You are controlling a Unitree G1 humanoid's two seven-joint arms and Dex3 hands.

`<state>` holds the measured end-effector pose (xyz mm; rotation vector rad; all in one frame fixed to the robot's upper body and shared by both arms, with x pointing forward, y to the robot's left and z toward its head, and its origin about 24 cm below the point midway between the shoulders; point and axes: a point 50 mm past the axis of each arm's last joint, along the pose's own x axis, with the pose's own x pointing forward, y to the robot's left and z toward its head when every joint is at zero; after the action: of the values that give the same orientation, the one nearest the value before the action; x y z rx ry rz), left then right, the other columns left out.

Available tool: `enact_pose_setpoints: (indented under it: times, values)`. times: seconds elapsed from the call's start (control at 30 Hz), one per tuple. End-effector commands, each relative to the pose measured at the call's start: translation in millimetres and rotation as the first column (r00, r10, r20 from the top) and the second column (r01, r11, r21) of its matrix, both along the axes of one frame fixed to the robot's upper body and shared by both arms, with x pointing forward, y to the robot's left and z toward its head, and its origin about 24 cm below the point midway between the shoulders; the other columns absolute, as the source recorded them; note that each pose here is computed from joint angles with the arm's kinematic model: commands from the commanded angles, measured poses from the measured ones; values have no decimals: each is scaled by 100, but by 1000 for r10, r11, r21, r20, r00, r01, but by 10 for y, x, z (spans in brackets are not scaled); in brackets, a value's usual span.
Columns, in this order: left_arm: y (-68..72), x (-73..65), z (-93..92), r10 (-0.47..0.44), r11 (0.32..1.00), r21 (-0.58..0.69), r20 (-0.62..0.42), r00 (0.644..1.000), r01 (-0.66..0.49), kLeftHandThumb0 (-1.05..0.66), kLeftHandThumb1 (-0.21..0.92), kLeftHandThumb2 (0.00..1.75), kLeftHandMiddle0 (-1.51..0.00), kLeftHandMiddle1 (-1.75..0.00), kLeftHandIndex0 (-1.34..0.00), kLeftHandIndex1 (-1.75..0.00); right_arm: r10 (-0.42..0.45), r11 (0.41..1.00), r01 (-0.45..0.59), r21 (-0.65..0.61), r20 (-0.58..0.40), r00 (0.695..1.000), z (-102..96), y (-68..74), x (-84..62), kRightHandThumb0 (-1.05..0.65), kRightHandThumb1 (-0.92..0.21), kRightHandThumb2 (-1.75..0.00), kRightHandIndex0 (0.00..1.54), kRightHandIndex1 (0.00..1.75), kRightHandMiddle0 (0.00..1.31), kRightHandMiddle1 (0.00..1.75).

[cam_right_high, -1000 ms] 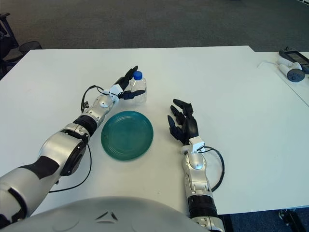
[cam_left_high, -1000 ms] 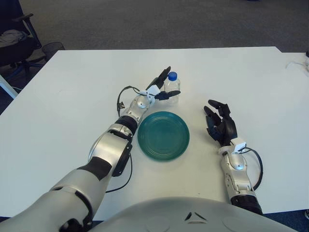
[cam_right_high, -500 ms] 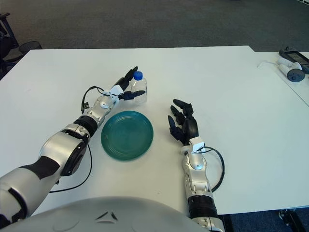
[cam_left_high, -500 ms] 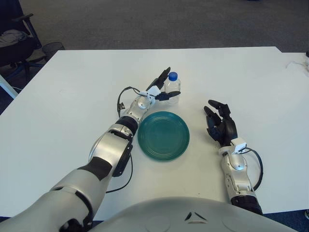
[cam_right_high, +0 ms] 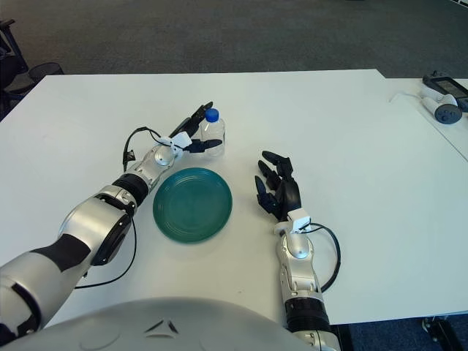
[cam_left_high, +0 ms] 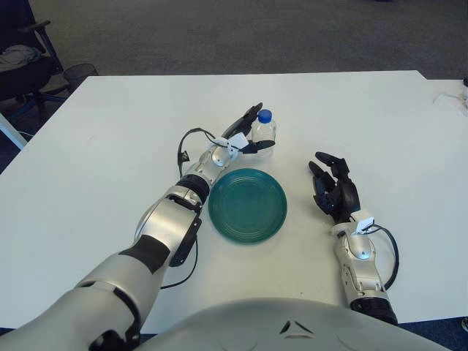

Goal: Put the bottle into the plate.

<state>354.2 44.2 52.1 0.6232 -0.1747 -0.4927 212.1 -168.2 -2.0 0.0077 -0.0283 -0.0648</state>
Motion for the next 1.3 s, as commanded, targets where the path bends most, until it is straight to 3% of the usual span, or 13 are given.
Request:
enact_pose_setpoints:
  times: [0.0, 0.13, 0.27, 0.43, 0.57, 0.67, 1.27]
  values:
    - [13, -7, 4, -4, 999, 35, 48, 999, 3, -98, 92, 18, -32, -70, -11, -123, -19, 999, 23, 24, -157, 987, -274, -27, -201, -71, -92, -53, 40, 8, 0, 89]
    - [5, -30, 1, -21, 999, 37, 76, 997, 18, -89, 89, 13, -42, -112, -27, -145, -20, 999, 24, 27, -159, 987, -275, -24, -205, -70, -92, -54, 40, 8, 0, 89]
    - [-1, -39, -4, -37, 999, 37, 72, 997, 34, -83, 86, 13, -50, -129, -39, -157, -22, 999, 26, 28, -160, 987, -275, -23, -206, -70, -92, -53, 40, 8, 0, 89]
    - [-20, -66, -31, -64, 997, 47, 67, 996, 61, -77, 82, 14, -58, -138, -47, -166, -22, 999, 28, 37, -165, 986, -284, -26, -209, -68, -92, -53, 40, 8, 0, 87]
    - [-33, -83, -55, -71, 996, 56, 66, 995, 67, -75, 68, 40, -61, -142, -49, -170, -17, 999, 24, 42, -165, 986, -288, -29, -210, -67, -92, -52, 40, 8, 0, 89]
    - [-41, -90, -67, -73, 996, 57, 62, 995, 70, -75, 63, 49, -62, -143, -49, -172, -16, 999, 23, 43, -165, 986, -294, -34, -214, -66, -92, -52, 41, 8, 0, 90]
    - [-83, -135, -122, -80, 996, 52, 47, 996, 78, -72, 56, 58, -67, -154, -53, -175, -13, 999, 21, 49, -160, 987, -310, -45, -229, -63, -92, -52, 42, 9, 0, 94]
